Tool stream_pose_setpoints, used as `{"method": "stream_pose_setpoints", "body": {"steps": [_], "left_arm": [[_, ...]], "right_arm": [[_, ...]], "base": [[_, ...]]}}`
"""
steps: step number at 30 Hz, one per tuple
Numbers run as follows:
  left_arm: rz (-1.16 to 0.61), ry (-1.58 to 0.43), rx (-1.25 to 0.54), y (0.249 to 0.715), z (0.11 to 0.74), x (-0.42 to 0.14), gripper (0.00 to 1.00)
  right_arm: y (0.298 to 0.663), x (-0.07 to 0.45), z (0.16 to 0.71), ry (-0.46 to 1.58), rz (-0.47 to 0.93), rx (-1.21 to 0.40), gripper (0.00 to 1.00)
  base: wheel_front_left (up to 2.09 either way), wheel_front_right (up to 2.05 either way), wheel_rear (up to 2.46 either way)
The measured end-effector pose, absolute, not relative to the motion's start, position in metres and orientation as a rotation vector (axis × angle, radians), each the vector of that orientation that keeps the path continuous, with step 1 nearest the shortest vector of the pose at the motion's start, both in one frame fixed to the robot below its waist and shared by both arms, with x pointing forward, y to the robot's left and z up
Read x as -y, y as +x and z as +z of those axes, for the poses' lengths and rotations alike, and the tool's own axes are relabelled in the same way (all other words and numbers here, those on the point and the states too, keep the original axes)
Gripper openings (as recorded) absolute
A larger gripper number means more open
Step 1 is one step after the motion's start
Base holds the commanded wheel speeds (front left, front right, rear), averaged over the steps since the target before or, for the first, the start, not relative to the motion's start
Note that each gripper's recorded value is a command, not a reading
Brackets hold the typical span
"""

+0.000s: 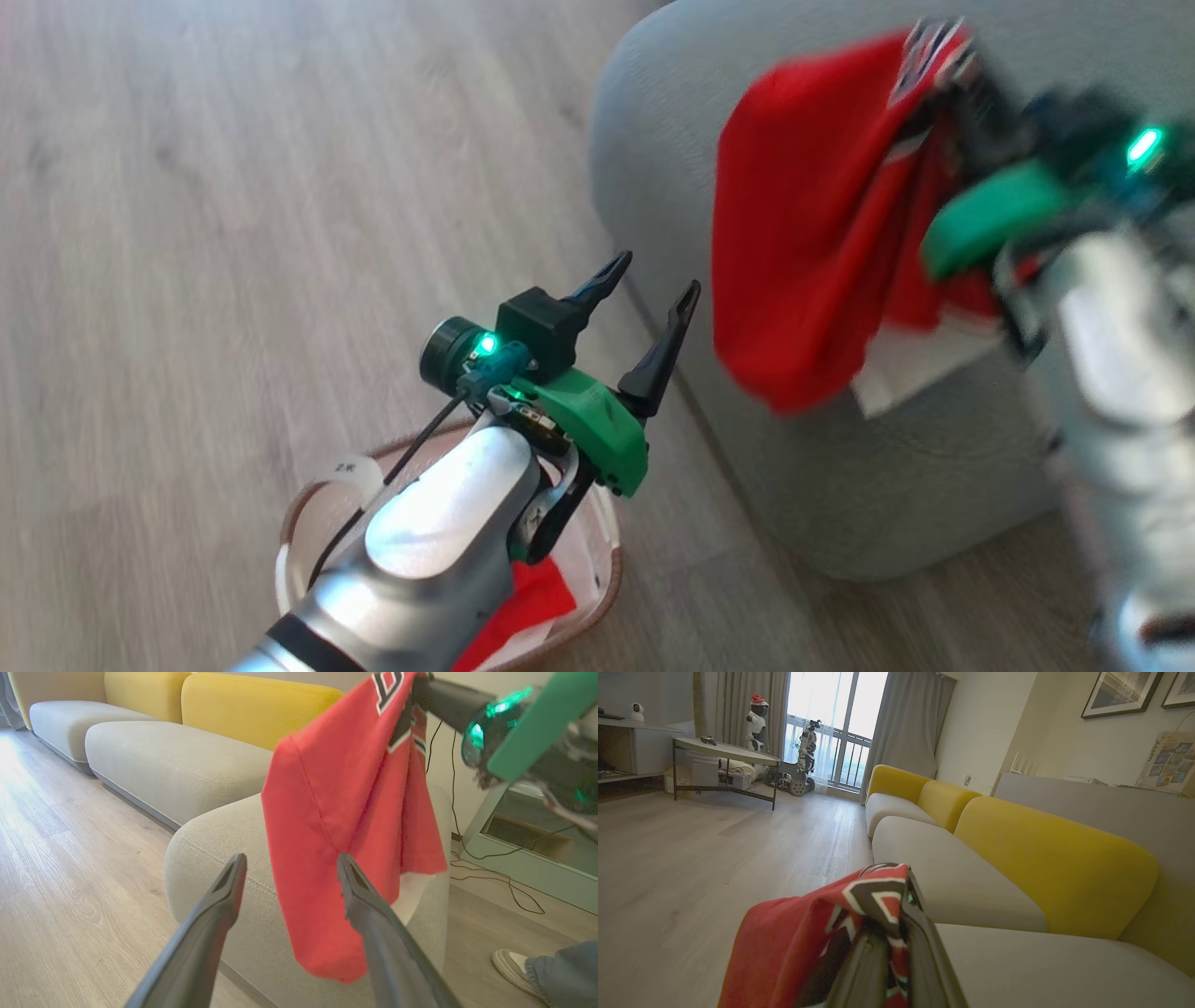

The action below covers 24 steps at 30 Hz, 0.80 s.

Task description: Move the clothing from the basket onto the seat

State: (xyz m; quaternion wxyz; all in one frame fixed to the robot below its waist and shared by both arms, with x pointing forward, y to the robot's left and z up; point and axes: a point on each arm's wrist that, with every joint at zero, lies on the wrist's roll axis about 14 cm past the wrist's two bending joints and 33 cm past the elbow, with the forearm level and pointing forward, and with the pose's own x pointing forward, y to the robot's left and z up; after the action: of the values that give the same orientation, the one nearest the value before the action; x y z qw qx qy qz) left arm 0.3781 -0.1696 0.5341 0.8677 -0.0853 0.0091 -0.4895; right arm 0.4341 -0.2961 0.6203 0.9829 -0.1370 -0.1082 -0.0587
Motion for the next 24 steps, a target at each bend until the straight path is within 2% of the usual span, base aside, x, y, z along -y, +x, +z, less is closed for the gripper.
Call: {"method": "stream_pose_setpoints", "body": {"steps": [9, 18, 24], "left_arm": [[-0.935, -0.188, -0.01, 0.423, 0.518, 0.14, 1.0], [-0.855, -0.185, 0.008, 0.468, 0.492, 0.11, 1.0], [-0.845, -0.185, -0.01, 0.481, 0.475, 0.103, 1.0]], "right_arm": [[0.523, 0.311, 0.685, -0.361, -0.119, 0.304, 0.0], [0.604, 0.334, 0.693, -0.419, -0.168, 0.287, 0.0], [0.633, 0.357, 0.669, -0.44, -0.225, 0.231, 0.0]], "base": [[0.0, 0.0, 0.0], [0.0, 0.0, 0.0], [0.0, 0.0, 0.0]]}}
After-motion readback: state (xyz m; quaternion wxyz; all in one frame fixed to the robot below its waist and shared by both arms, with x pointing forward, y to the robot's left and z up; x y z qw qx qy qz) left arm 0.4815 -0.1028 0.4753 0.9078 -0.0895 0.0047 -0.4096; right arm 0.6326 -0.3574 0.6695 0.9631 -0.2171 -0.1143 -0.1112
